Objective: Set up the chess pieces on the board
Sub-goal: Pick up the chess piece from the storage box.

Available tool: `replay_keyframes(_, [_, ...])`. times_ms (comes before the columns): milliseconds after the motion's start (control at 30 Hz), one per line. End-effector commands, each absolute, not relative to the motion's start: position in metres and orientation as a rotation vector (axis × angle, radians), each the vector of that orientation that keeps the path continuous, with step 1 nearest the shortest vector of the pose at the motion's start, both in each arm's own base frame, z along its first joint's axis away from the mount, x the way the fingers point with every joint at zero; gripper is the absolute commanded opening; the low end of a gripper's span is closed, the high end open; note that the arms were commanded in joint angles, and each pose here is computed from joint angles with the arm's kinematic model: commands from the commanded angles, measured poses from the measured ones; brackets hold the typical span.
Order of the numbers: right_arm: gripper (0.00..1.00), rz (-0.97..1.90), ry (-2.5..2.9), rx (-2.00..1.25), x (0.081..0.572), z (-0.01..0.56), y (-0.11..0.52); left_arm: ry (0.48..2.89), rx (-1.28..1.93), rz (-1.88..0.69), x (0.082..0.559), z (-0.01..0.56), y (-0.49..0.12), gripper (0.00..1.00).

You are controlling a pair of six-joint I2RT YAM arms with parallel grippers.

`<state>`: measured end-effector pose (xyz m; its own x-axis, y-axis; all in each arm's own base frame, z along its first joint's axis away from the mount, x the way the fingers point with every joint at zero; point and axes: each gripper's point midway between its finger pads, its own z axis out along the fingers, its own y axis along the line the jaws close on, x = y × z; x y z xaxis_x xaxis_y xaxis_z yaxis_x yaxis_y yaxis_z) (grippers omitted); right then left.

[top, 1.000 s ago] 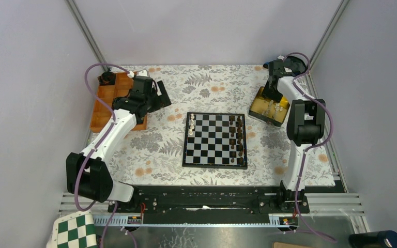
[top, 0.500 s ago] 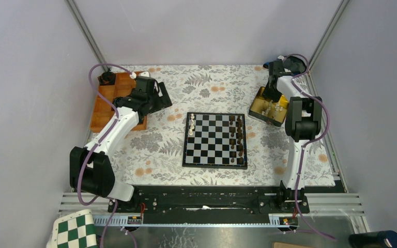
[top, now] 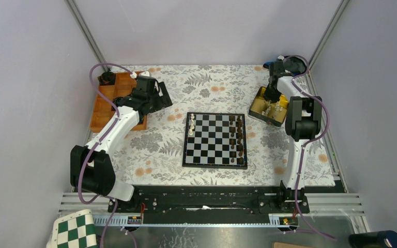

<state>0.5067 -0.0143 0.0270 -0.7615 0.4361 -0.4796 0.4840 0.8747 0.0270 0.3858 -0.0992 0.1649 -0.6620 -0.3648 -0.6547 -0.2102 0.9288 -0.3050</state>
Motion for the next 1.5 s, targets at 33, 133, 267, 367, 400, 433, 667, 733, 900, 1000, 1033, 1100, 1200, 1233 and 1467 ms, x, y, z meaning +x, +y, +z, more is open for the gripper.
replay_keyframes(33, [0.29, -0.116, 2.541, 0.665, 0.509, 0.036, -0.014, 2.273, -0.392, -0.265, 0.394, 0.176, -0.101, 0.99])
replay_keyframes(133, [0.24, -0.114, 2.544, 0.663, 0.506, 0.036, -0.014, 2.272, -0.395, -0.269, 0.394, 0.176, -0.102, 0.99])
replay_keyframes(267, [0.23, -0.116, 2.556, 0.663, 0.501, 0.034, -0.014, 2.271, -0.400, -0.272, 0.391, 0.176, -0.101, 0.99])
replay_keyframes(367, [0.16, -0.113, 2.557, 0.659, 0.499, 0.034, -0.014, 2.270, -0.404, -0.274, 0.389, 0.176, -0.101, 0.99])
replay_keyframes(400, [0.12, -0.114, 2.557, 0.656, 0.499, 0.035, -0.014, 2.271, -0.403, -0.275, 0.388, 0.176, -0.101, 0.99])
replay_keyframes(433, [0.09, -0.113, 2.556, 0.654, 0.499, 0.036, -0.013, 2.270, -0.404, -0.275, 0.388, 0.176, -0.101, 0.99])
replay_keyframes(667, [0.00, -0.098, 2.526, 0.637, 0.503, 0.053, -0.013, 2.262, -0.404, -0.281, 0.384, 0.179, -0.100, 0.99])
replay_keyframes(733, [0.01, -0.092, 2.518, 0.630, 0.504, 0.058, -0.012, 2.256, -0.406, -0.282, 0.383, 0.181, -0.100, 0.99])
replay_keyframes(900, [0.33, -0.101, 2.515, 0.615, 0.505, 0.065, -0.014, 2.250, -0.412, -0.287, 0.380, 0.182, -0.099, 0.99])
replay_keyframes(1000, [0.43, -0.102, 2.515, 0.614, 0.503, 0.066, -0.014, 2.251, -0.415, -0.289, 0.377, 0.181, -0.099, 0.99])
replay_keyframes(1033, [0.44, -0.100, 2.514, 0.609, 0.503, 0.067, -0.014, 2.251, -0.417, -0.291, 0.377, 0.181, -0.099, 0.99])
replay_keyframes(1100, [0.44, -0.098, 2.514, 0.608, 0.502, 0.068, -0.013, 2.251, -0.420, -0.294, 0.375, 0.181, -0.099, 0.99])
replay_keyframes(1200, [0.43, -0.085, 2.519, 0.604, 0.499, 0.067, -0.012, 2.248, -0.423, -0.296, 0.374, 0.182, -0.098, 0.99])
replay_keyframes(1233, [0.41, -0.082, 2.519, 0.602, 0.499, 0.067, -0.011, 2.247, -0.422, -0.298, 0.374, 0.182, -0.099, 0.99])
replay_keyframes(1467, [0.29, -0.062, 2.537, 0.589, 0.497, 0.063, -0.005, 2.242, -0.428, -0.305, 0.373, 0.184, -0.099, 0.99])
